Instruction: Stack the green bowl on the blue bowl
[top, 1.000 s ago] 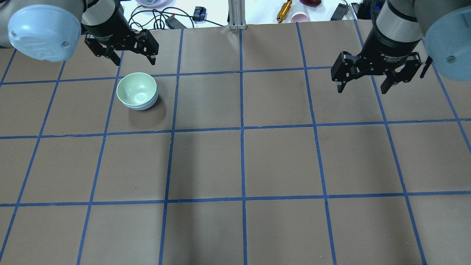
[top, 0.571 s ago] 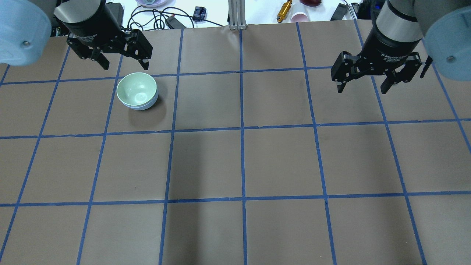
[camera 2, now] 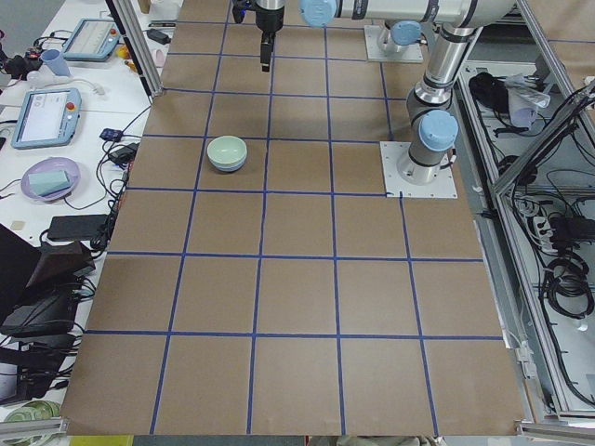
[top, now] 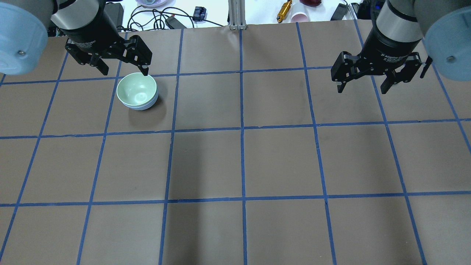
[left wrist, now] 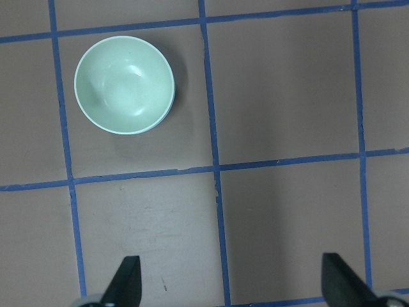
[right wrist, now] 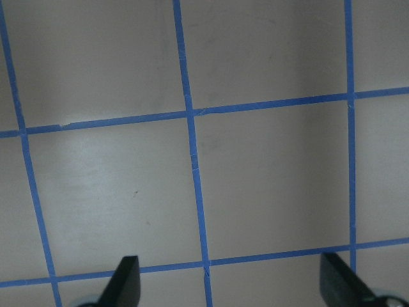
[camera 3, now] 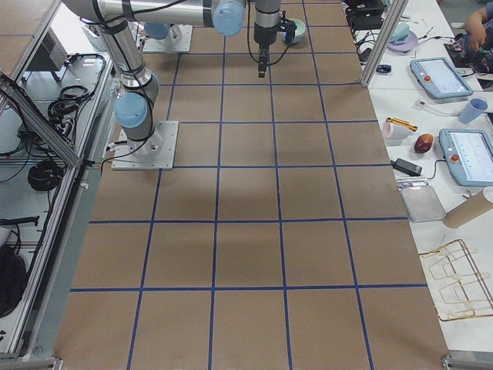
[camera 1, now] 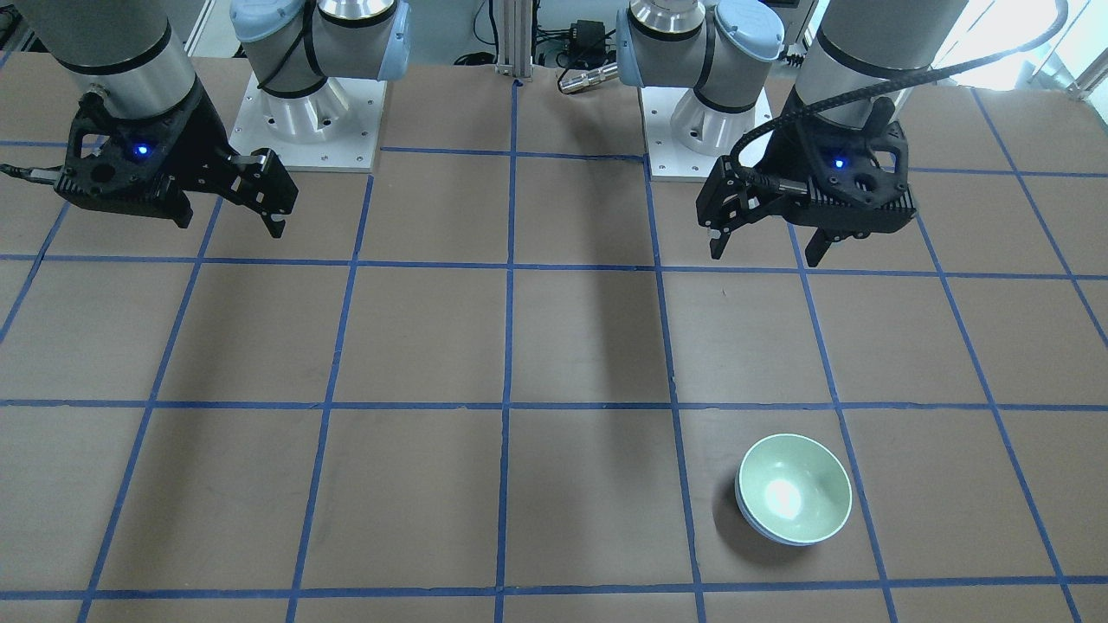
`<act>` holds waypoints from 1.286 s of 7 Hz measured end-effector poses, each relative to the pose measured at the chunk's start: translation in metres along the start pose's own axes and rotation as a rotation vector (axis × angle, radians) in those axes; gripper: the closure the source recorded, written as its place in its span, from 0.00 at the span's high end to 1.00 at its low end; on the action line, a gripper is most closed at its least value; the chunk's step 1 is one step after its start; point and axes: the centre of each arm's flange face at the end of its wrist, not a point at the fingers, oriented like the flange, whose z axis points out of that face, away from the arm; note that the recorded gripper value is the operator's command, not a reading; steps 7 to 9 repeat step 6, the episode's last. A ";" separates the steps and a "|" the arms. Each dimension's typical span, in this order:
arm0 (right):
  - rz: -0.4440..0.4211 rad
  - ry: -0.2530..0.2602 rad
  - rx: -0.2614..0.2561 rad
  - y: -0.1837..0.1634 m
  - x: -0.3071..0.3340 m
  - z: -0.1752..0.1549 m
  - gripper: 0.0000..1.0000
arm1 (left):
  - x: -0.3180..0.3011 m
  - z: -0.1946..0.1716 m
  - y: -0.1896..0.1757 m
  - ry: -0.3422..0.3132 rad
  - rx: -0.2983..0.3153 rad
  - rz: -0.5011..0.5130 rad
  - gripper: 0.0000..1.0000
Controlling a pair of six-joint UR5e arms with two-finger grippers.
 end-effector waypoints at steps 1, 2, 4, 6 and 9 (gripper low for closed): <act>0.000 0.000 0.000 0.000 0.000 0.000 1.00 | 0.000 0.000 0.001 -0.002 0.000 -0.002 1.00; 0.000 0.000 0.000 0.000 0.000 0.000 1.00 | 0.000 -0.001 0.002 -0.003 0.001 -0.002 1.00; 0.000 0.000 0.000 0.000 0.000 0.000 1.00 | 0.000 -0.002 0.004 -0.004 0.000 -0.003 1.00; 0.000 0.000 0.000 0.000 0.000 0.000 1.00 | 0.000 -0.002 0.005 -0.003 -0.004 -0.003 1.00; 0.000 0.000 0.000 0.000 0.000 0.000 1.00 | 0.000 -0.002 0.005 -0.003 -0.004 -0.003 1.00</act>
